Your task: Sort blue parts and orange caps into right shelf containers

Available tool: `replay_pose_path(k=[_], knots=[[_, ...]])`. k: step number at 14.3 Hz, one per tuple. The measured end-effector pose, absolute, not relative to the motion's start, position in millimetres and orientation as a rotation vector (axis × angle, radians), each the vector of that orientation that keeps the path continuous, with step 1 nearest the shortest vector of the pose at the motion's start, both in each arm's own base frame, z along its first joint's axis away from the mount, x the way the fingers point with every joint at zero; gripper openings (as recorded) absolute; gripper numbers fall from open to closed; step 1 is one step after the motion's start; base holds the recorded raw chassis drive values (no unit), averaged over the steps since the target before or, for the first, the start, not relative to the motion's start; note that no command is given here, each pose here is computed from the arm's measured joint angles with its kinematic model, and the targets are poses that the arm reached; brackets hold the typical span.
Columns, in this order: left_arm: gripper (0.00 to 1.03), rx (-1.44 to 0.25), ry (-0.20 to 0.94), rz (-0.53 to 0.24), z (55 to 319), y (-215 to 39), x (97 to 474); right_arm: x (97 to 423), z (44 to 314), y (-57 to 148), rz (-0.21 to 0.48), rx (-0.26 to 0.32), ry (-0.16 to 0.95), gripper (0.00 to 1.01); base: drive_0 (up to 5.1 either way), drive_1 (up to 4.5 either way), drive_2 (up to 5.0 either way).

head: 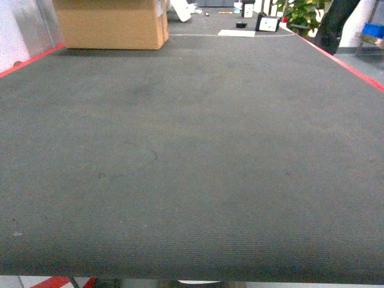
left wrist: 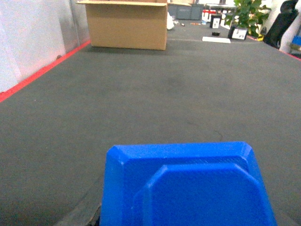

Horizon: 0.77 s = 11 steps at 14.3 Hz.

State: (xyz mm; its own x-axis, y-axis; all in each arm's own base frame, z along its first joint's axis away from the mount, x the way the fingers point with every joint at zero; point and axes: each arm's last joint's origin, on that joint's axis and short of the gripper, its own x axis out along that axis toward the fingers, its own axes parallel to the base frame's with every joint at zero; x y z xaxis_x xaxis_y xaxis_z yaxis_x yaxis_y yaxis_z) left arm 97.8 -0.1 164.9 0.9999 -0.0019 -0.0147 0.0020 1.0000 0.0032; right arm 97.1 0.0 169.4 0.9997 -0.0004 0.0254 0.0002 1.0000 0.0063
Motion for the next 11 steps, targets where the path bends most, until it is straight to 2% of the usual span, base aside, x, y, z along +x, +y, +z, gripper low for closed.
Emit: replay_pose_path(k=[1, 11], knots=[[0.44, 0.004, -0.006, 0.0, 166.7, -0.1, 97.6, 97.2, 166.5, 0.0, -0.001, 0.006, 0.004, 0.44, 0.0, 0.0, 0.0], [0.44, 0.004, 0.005, 0.0, 165.6, -0.1, 97.6, 97.2, 167.1, 0.0, 0.0, 0.006, -0.002, 0.44, 0.0, -0.03, 0.0]])
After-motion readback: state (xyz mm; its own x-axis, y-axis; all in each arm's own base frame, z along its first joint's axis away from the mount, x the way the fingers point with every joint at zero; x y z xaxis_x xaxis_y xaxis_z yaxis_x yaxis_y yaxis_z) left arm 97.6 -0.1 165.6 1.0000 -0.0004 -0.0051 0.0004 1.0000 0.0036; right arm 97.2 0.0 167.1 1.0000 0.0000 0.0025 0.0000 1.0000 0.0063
